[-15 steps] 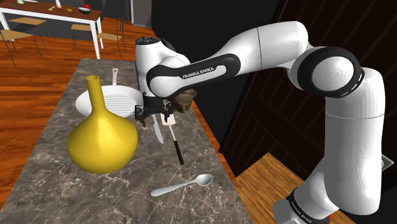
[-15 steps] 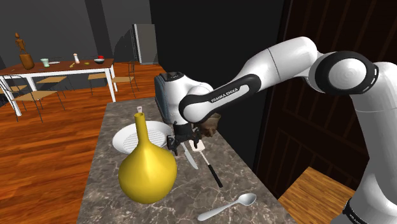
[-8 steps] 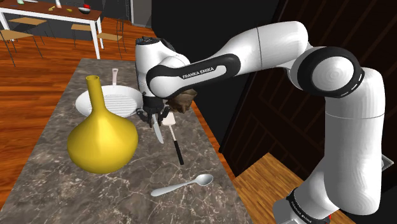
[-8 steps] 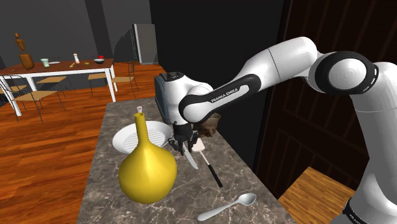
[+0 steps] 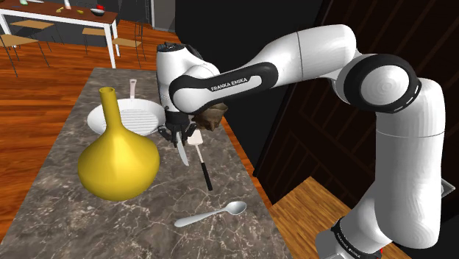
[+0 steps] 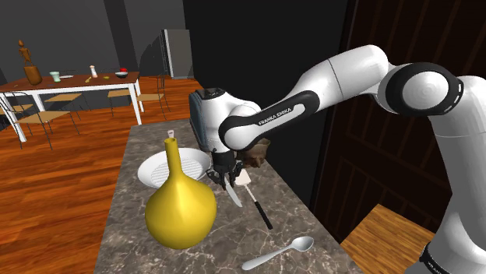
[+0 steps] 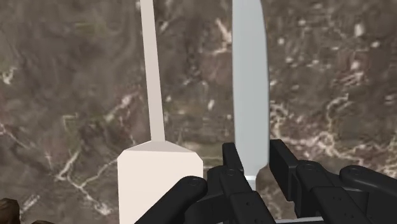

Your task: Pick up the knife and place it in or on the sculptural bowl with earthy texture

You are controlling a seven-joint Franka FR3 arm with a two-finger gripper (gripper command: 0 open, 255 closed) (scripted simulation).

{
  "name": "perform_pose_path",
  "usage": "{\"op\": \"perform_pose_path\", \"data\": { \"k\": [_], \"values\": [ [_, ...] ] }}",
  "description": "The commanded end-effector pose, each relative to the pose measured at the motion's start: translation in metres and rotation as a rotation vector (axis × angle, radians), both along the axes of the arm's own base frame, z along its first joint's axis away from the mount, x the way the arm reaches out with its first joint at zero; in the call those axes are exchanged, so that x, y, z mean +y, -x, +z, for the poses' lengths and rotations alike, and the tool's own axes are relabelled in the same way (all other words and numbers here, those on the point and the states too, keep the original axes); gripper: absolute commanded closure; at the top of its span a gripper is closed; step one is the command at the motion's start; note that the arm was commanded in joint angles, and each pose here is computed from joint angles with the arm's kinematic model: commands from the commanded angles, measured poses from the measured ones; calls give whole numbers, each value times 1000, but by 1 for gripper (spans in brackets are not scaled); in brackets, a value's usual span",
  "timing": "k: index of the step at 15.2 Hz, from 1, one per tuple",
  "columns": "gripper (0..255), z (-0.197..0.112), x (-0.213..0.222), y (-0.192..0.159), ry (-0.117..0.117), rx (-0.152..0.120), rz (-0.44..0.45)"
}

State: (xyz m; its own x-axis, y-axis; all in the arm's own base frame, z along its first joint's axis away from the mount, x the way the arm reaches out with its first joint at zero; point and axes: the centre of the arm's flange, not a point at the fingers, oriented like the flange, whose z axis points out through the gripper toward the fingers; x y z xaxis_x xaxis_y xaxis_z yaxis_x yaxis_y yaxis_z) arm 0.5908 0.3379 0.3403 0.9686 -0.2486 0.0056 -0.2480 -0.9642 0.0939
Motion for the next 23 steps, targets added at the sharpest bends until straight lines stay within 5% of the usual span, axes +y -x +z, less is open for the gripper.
{"op": "perform_pose_path", "data": {
  "k": [1, 23],
  "values": [
    [255, 4, -1, 0, 1, 2, -1],
    [255, 120, -1, 0, 1, 2, -1]
  ]
}}
